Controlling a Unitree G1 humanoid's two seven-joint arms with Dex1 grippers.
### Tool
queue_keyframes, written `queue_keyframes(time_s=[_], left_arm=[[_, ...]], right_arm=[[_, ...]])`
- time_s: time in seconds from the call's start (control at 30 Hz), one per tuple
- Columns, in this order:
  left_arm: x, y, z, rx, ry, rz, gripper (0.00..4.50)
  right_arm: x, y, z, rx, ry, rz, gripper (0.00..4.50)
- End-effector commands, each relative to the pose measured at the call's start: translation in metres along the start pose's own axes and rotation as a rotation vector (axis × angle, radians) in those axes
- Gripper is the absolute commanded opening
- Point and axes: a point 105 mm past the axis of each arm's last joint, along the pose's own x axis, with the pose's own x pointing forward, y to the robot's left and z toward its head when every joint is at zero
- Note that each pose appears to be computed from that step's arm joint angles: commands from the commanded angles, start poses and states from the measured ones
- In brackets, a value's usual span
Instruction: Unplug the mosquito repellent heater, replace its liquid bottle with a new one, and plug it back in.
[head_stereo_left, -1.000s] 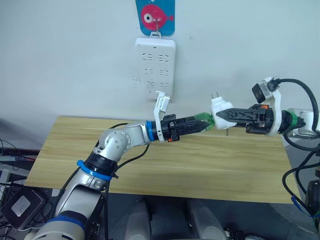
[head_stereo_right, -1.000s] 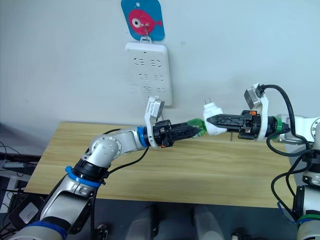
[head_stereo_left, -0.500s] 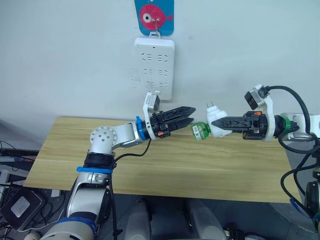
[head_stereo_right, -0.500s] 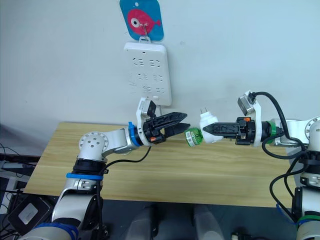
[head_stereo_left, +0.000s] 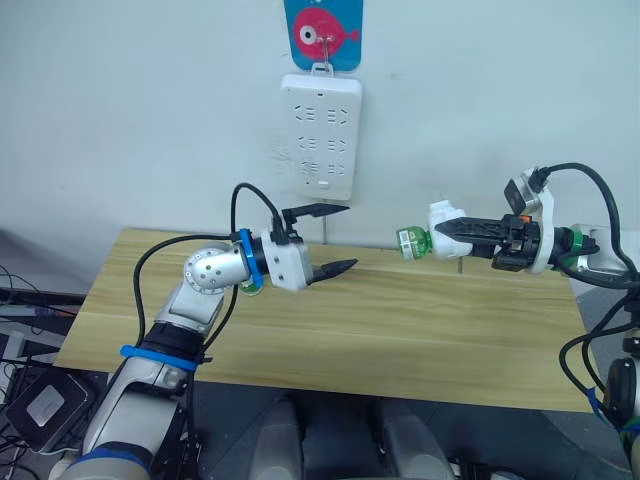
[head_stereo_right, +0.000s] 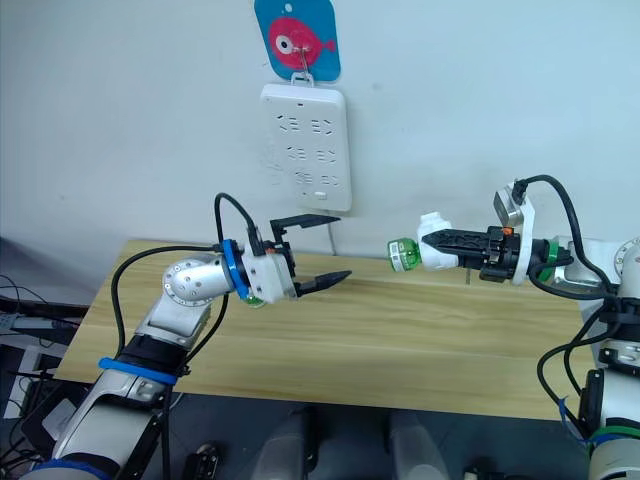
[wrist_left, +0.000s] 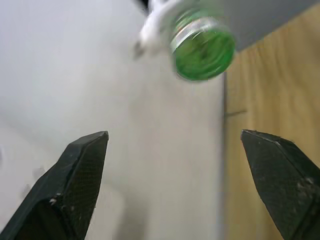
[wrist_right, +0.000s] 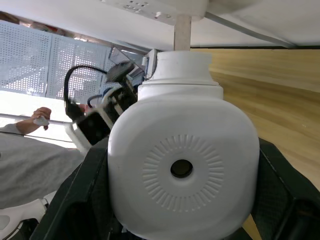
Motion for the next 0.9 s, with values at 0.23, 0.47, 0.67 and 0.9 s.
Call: queue_keyframes(time_s=[0.23,0.47,0.67,0.9], left_arm=[[0.023,0.011,0.021,0.336,-0.159,0.149,4.43],[0.033,0.01,0.026,0.388,-0.2,0.169,4.43],[0.042,0.01,0.028,0.408,-0.218,0.177,4.43],[0.044,0.014,0.03,0.432,-0.237,0.189,4.43]], right_arm=[[0.007,0.035,0.004,-0.075,0.001,0.134,3.13],[0.01,0.04,0.002,-0.072,-0.016,0.15,3.13],[0.014,0.045,-0.001,-0.065,-0.021,0.156,3.13],[0.014,0.045,-0.003,-0.053,-0.023,0.145,3.13]])
